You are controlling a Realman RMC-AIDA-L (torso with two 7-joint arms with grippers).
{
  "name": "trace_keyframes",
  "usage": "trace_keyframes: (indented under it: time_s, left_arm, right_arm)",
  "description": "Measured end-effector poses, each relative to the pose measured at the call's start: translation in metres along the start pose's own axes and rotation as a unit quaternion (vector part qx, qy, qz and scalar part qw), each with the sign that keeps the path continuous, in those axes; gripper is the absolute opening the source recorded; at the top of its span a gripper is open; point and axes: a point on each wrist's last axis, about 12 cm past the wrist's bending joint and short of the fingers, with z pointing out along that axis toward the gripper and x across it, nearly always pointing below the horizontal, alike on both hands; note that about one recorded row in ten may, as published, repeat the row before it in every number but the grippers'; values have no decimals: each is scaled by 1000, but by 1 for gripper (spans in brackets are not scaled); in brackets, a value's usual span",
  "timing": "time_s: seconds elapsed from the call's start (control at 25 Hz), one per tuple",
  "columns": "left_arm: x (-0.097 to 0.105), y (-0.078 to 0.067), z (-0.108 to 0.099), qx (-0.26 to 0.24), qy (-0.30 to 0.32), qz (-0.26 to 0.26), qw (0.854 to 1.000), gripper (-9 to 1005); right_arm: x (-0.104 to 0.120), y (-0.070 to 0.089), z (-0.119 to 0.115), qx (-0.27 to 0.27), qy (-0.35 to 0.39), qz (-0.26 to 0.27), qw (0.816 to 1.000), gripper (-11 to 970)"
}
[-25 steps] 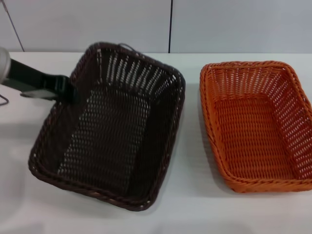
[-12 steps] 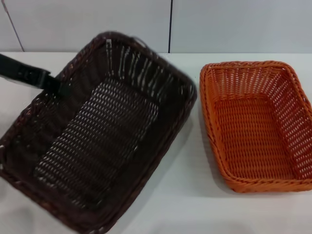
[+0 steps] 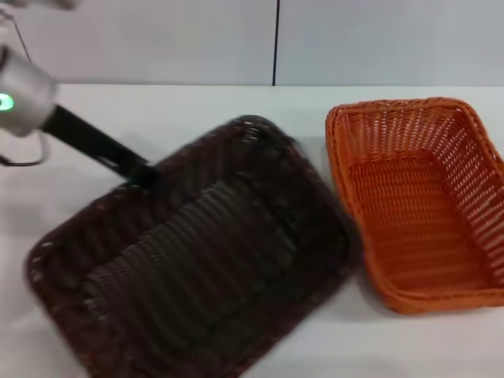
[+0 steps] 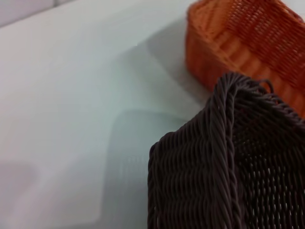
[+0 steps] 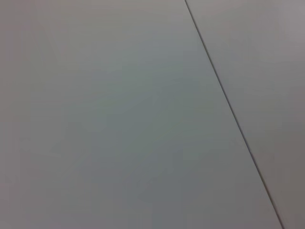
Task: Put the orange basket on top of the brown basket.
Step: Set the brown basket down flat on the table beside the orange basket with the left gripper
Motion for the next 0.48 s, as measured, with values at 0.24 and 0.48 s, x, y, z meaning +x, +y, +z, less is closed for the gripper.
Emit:
trace_keyframes:
  time_s: [0.24, 0.48]
  left_arm:
    - [-40, -29, 45, 21, 0, 63, 998, 204]
    - [-53, -40, 62, 36, -5, 87, 996, 205]
  right_arm:
    - [4, 4, -2, -4, 8, 5, 1000, 500]
    - [6, 3, -4, -2, 10, 7, 1000, 500]
